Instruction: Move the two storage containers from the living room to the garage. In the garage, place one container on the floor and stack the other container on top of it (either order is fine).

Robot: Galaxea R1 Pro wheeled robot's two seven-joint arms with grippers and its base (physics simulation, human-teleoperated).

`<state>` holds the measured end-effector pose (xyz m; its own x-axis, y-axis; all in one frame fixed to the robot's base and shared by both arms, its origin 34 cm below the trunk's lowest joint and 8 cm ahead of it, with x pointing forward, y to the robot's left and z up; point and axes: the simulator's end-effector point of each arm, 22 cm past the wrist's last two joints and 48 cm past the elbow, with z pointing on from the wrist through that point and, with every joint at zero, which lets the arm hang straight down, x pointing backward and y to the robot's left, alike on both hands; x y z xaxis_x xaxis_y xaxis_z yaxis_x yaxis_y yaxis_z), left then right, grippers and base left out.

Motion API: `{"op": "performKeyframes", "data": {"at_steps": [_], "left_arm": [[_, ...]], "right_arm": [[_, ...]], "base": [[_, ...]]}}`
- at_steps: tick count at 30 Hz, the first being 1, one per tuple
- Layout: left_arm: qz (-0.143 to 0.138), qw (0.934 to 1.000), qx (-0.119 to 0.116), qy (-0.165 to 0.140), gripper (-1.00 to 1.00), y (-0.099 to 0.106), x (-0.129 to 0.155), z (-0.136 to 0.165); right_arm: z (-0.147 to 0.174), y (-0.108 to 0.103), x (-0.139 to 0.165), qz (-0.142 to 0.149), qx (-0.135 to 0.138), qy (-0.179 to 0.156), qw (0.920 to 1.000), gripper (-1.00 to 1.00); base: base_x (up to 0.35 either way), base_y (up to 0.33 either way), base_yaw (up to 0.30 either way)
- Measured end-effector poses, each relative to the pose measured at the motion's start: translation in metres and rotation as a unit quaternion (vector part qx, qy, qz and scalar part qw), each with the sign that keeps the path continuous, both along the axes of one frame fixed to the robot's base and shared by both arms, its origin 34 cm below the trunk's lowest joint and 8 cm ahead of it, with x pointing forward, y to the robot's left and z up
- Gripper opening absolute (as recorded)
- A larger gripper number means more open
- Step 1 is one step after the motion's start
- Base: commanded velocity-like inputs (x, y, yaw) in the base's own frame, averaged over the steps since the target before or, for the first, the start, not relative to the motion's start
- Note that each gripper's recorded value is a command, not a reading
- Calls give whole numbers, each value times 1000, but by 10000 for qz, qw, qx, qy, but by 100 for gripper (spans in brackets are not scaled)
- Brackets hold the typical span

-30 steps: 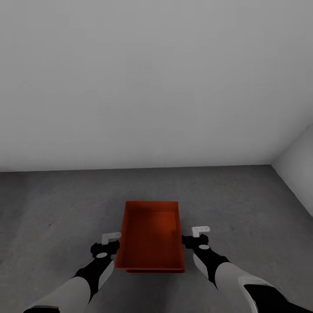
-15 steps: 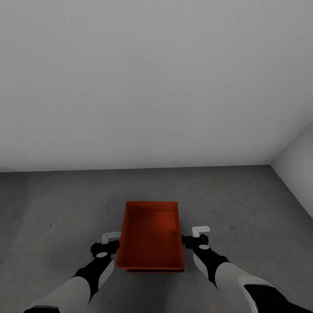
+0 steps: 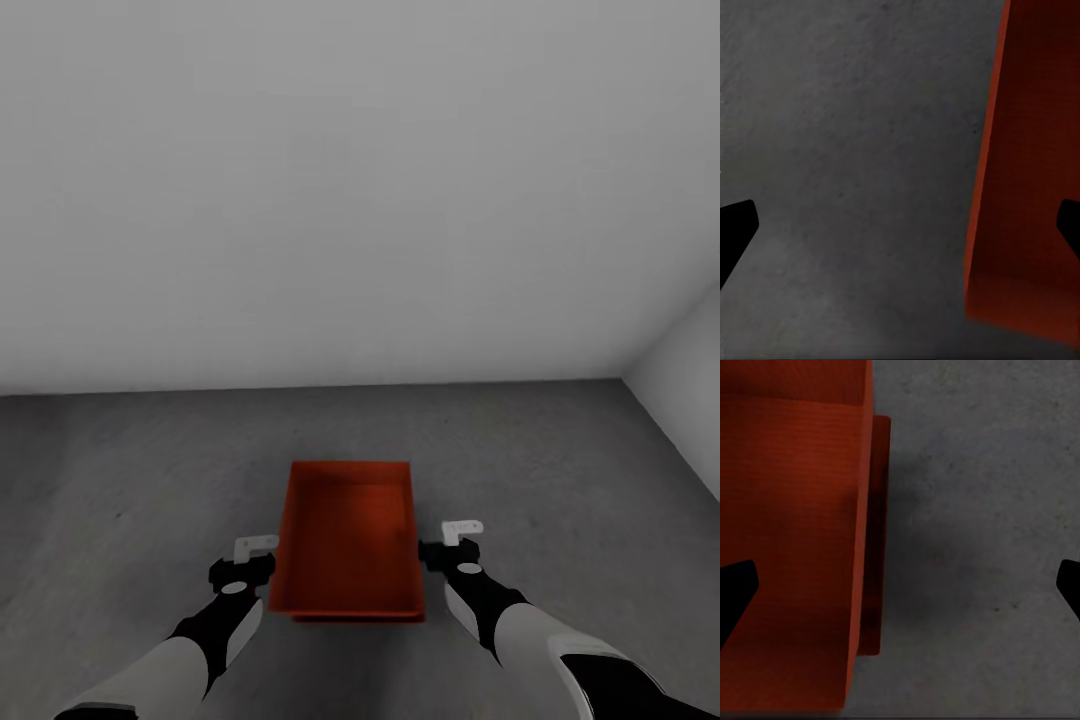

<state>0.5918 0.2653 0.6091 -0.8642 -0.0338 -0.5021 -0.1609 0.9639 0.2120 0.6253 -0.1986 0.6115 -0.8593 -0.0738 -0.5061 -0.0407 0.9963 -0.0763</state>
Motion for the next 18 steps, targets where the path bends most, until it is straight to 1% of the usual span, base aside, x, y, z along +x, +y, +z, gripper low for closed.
{"op": "performKeyframes", "data": {"at_steps": [18], "left_arm": [[9,10000,0,17,100,0,-1,-1]], "right_arm": [[0,-1,0,-2,3,3,10000,100]], "base": [[-290,126,0]]}}
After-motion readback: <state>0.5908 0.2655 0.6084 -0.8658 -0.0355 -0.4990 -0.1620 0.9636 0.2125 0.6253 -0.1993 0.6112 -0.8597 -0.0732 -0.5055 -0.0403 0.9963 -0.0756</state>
